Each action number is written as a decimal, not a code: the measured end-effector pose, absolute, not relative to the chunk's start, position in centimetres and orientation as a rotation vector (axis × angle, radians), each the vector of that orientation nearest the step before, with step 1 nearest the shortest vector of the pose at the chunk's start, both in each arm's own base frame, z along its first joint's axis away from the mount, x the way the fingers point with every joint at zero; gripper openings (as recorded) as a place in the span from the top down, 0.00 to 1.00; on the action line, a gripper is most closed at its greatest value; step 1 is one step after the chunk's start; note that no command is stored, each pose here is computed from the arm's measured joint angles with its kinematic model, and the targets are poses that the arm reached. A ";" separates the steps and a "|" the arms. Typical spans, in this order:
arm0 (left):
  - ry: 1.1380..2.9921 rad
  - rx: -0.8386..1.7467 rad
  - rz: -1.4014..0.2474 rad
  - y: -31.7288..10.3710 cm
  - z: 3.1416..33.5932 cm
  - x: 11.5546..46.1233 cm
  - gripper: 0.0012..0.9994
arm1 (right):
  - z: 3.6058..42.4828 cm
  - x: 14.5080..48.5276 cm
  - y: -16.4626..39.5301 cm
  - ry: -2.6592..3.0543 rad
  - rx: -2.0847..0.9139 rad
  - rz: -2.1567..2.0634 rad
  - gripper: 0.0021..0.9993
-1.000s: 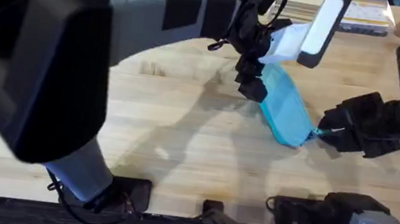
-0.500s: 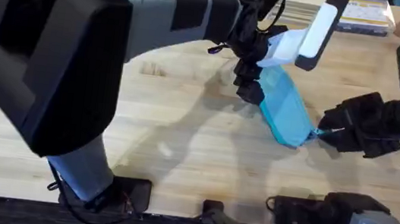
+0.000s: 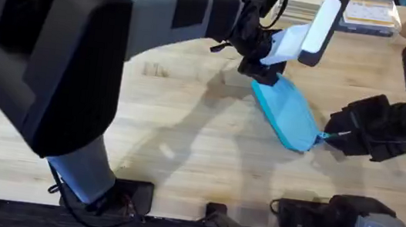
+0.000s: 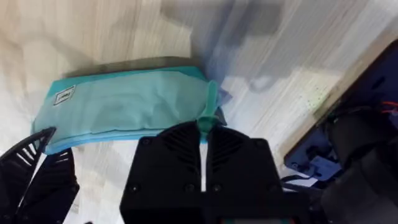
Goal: Unzip the bag, pick up the pens from the table one at a time and place them inside, then zip the bag closed.
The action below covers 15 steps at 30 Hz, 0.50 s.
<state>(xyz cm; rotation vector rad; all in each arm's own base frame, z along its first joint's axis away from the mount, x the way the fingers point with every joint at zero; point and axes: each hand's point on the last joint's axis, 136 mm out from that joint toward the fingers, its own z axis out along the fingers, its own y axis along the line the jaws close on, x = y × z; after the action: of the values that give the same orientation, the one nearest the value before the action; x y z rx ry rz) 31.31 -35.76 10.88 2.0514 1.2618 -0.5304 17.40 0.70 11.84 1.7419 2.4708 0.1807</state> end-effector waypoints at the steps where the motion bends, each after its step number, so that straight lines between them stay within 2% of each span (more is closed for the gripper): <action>1: 1.260 2.050 -0.534 -35.8 10.9 31.3 0.96 | 11.8 17.4 0.7 2.470 1.741 0.179 0.97; 15: 1.257 2.046 -0.548 -35.8 11.0 31.2 0.96 | 11.8 17.4 0.6 2.475 1.732 0.174 0.97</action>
<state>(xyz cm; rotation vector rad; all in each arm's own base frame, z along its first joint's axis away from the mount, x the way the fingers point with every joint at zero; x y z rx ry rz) 31.21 -35.80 11.01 2.0458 1.2570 -0.5476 17.38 0.62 11.84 1.7323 2.4751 0.1736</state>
